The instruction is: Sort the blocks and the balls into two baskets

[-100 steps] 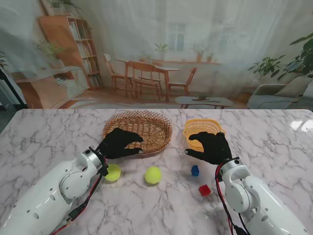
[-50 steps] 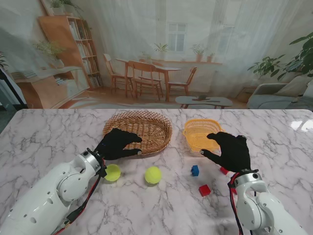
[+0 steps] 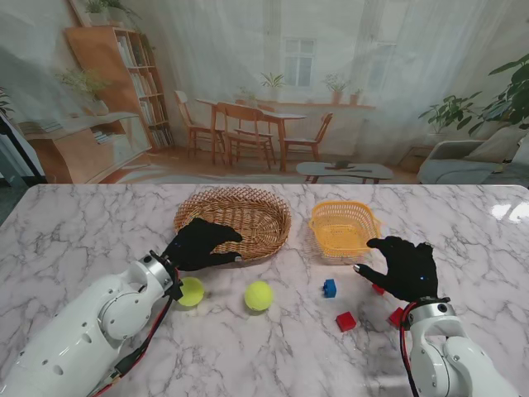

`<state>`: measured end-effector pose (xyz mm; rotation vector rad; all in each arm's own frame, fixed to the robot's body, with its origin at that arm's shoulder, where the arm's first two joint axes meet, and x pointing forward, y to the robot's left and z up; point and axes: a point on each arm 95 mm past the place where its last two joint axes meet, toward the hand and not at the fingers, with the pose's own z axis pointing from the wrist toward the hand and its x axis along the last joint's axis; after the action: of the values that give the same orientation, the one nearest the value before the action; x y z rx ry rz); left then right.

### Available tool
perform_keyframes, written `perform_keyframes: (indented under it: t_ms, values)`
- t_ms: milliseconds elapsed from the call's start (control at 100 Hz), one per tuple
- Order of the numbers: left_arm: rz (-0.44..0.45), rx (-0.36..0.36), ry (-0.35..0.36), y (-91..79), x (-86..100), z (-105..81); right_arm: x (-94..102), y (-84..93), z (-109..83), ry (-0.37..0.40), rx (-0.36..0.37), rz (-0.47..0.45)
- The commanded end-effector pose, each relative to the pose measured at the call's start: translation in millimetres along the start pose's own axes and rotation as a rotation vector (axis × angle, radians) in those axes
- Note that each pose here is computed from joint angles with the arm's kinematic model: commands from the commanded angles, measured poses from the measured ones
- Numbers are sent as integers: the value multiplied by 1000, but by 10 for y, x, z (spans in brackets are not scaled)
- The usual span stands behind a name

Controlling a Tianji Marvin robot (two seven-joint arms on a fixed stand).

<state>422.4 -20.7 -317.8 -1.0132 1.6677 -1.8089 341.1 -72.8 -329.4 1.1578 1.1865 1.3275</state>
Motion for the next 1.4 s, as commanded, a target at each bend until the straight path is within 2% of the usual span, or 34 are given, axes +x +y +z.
perform_keyframes:
  t_ms: [0,360,530,660,780,980,1390]
  values:
    - [-2,-8,-5,14,-5,4,-33,-39,-47,-18,18,-24]
    - [-10,-4,-9,16,-3,-1,-149,23,-23,-20,160,-217]
    - [-8,-13,-7,28,9,11,-202,19,41,-28,189,-268]
    - [-9,-18,-9,32,7,12,-254,-67,92,-64,199,-306]
    - [-13,-21,-14,37,3,13,-274,-163,136,-93,197,-306]
    - [-13,-23,-11,41,6,20,-262,-292,183,-100,243,-344]
    - [-7,-32,-10,44,24,18,-265,-540,253,-137,291,-352]
